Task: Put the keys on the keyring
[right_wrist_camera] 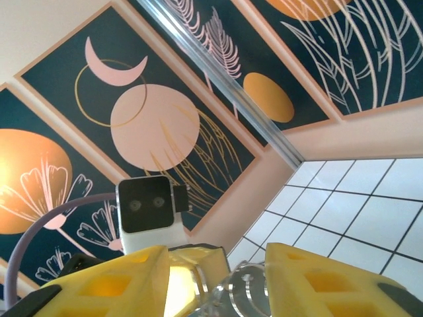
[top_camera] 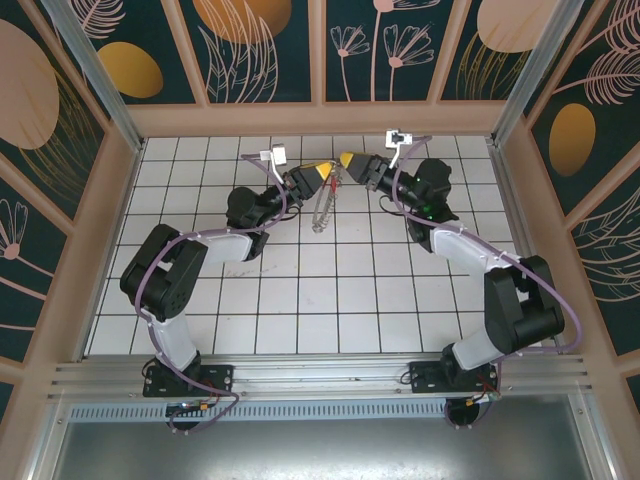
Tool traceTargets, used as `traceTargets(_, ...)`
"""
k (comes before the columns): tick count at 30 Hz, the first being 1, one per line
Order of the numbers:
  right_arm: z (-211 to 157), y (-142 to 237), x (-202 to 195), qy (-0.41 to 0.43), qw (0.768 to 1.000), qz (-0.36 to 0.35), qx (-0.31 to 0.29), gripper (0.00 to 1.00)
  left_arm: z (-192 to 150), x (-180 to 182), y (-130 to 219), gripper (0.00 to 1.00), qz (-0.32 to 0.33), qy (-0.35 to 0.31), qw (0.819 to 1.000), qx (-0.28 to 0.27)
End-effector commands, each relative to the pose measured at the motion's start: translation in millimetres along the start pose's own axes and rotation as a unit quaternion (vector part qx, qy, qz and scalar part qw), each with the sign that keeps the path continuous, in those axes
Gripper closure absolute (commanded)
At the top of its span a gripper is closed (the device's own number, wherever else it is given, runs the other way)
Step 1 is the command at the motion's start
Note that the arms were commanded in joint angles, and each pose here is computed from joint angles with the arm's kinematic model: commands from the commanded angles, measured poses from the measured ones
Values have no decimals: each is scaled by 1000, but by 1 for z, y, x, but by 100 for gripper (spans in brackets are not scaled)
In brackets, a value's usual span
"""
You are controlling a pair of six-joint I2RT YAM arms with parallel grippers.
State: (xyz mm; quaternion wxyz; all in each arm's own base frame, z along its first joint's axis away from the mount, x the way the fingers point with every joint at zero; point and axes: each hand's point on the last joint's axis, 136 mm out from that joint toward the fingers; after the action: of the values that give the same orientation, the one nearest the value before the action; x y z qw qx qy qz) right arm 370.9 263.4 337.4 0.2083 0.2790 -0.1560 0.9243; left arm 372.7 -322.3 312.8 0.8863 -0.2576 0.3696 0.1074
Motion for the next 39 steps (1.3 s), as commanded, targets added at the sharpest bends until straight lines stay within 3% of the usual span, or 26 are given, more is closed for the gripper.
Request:
traceTargets(1, 2, 1, 14, 20, 999, 31, -9, 60, 12, -21, 0, 100, -27, -17, 999, -13)
traceTargets(31, -22, -8, 13, -4, 999, 45, 12, 78, 15, -19, -2, 100, -35, 2, 999, -20)
traceTargets(39, -26, -6, 13, -8, 999, 46, 14, 77, 15, -19, -3, 100, -34, 3, 999, -22)
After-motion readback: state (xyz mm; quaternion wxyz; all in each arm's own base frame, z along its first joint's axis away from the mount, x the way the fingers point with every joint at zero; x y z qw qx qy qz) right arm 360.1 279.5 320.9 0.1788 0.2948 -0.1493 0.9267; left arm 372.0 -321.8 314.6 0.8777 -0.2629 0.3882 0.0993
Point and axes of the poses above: each hand's point on the last joint's axis, 136 mm out from that joint toward the fingers, its own y axis back along the fingers, its own x axis along the line the jaws close on, z = x × y, and after that the axes turned 5 degrees about y, right-handed
